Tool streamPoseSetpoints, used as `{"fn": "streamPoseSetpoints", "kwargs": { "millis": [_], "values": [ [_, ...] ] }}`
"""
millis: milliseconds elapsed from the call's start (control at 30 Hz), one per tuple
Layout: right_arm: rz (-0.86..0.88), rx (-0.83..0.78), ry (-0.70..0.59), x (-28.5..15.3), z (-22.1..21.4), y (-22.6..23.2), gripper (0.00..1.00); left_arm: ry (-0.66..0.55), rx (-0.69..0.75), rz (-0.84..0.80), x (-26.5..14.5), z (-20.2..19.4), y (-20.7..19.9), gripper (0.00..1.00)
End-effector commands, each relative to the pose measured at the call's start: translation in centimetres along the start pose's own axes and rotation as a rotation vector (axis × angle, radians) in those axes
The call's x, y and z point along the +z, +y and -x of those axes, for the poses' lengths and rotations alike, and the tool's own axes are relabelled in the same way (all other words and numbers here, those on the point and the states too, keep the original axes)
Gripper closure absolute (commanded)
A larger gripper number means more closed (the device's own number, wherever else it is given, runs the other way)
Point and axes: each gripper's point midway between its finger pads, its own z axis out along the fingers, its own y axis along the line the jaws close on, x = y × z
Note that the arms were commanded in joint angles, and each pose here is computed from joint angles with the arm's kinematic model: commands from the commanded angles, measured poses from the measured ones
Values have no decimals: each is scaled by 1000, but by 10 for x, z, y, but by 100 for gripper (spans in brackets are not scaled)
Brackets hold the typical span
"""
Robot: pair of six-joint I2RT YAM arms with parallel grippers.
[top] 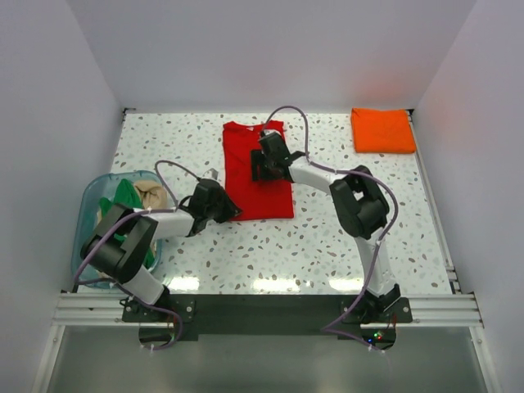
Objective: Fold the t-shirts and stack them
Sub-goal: Fold the tshirt
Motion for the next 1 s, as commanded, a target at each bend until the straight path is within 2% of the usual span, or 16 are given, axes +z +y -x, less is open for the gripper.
{"fn": "streamPoseSetpoints", "kwargs": {
  "millis": [0,33,100,233,367,467,533,600,700,967],
  "values": [
    [-38,-32,-58,-39,30,-10,27,-16,32,17,-14,14,0,87],
    [-22,-27,-84,-53,41,-6,24,-29,27,17,-17,21,1,81],
    [-4,-26,-92,-67,47,-2,21,-62,32,-8,-28,34,-7,77],
    [16,-4,-113,-100,56,2,19,-93,41,8,-43,43,-5,73],
    [13,58,-84,-125,32,-8,21,-83,34,9,-51,34,3,73],
    [28,97,-51,-134,5,-15,28,-65,33,11,-51,24,10,68],
    [15,113,-12,-134,-22,-25,31,-58,40,12,-50,19,15,62],
    [26,136,-23,-137,-29,-27,31,-51,42,22,-48,16,20,59],
    [33,154,42,-130,-61,-33,32,-42,55,27,-42,12,24,56],
    [51,250,88,-115,-86,-45,35,-62,57,1,-38,13,23,51]
  ]
}}
